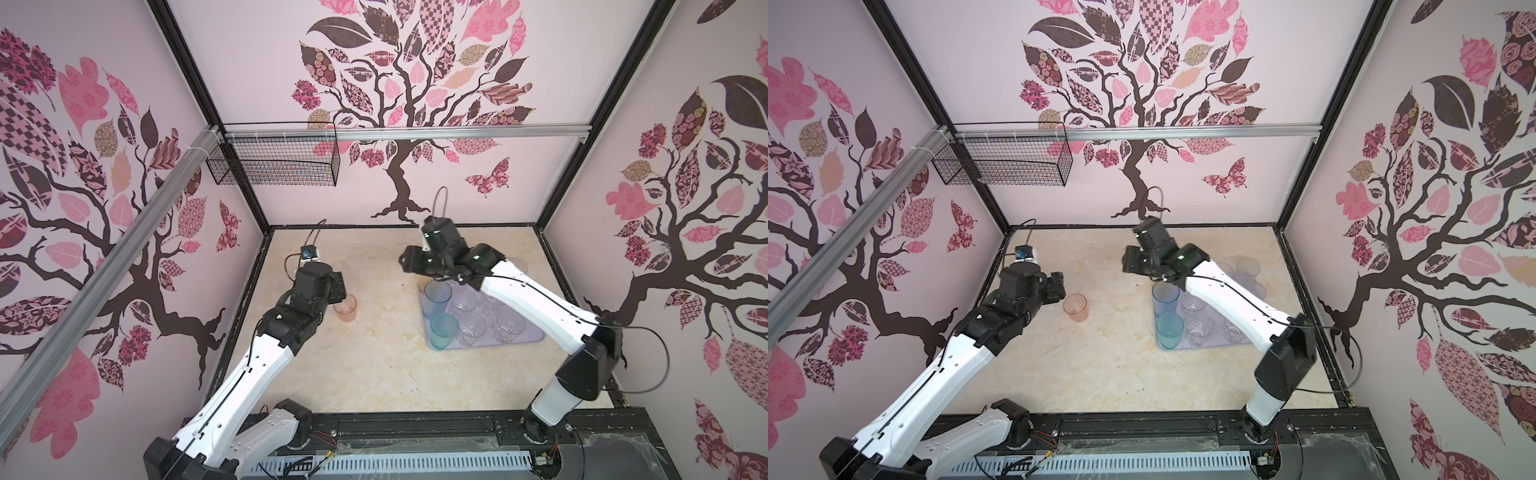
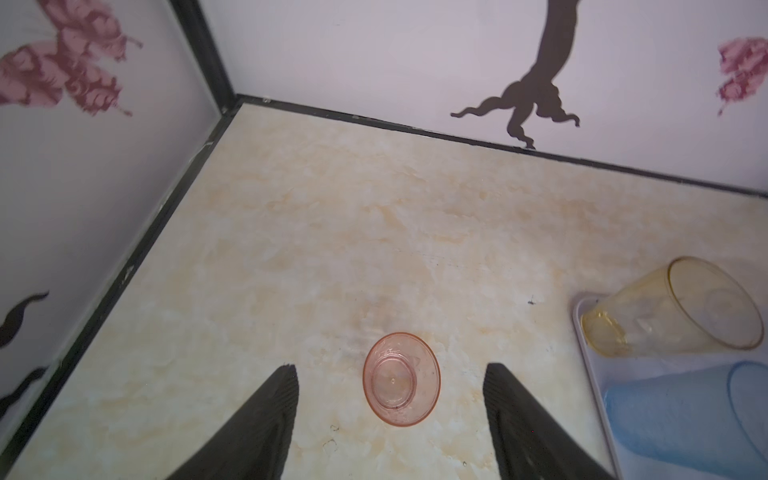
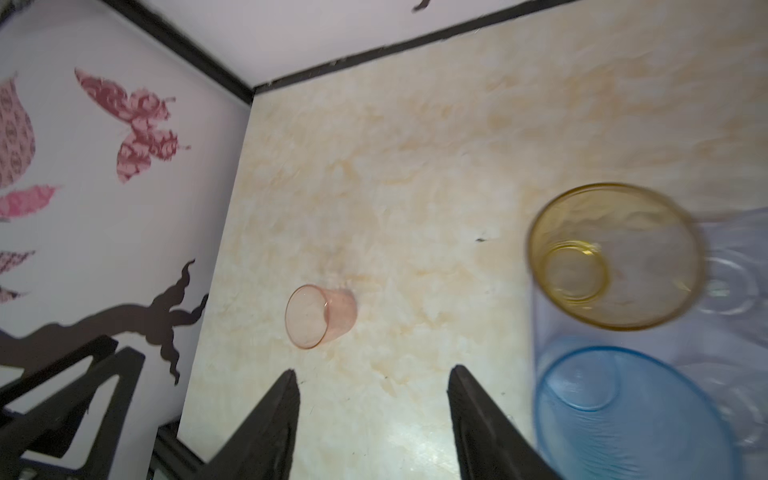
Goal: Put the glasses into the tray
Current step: 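Reach the right gripper across to the pink glass and grasp it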
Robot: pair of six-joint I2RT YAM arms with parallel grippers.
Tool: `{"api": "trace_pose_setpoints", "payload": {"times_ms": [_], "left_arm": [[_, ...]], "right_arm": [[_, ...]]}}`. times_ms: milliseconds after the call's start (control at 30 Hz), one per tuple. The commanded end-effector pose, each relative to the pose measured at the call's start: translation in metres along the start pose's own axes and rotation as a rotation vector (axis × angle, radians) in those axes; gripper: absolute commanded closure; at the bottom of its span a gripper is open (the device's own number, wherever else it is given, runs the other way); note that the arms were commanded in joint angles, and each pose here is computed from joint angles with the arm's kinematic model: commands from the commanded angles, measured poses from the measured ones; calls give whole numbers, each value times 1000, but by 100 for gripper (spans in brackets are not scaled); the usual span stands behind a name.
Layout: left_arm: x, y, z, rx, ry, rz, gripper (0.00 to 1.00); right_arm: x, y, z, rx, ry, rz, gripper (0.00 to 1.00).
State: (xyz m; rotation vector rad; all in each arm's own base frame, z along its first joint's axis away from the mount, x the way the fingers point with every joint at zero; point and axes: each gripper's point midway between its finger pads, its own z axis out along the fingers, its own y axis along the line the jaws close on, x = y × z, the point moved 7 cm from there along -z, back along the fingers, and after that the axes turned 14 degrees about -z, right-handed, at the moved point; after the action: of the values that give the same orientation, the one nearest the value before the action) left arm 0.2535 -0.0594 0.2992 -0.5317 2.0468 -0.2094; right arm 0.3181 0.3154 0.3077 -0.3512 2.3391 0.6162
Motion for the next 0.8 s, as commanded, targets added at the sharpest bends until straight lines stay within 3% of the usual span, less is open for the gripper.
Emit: {"api": "trace_pose_setpoints", "payload": {"times_ms": [0, 133, 333, 767], "left_arm": [[31, 29, 7, -66, 141, -148, 23], [46, 53, 11, -149, 203, -229, 22], [55, 64, 11, -173, 210, -265, 22], [59, 60, 16, -134, 224, -193, 22]], "right_arm": [[23, 33, 40, -34, 114, -49, 37], [39, 63, 79, -14, 191, -150, 36], [62, 60, 134, 38, 299, -190, 37], [90, 52, 183, 63, 363, -191, 42]]}}
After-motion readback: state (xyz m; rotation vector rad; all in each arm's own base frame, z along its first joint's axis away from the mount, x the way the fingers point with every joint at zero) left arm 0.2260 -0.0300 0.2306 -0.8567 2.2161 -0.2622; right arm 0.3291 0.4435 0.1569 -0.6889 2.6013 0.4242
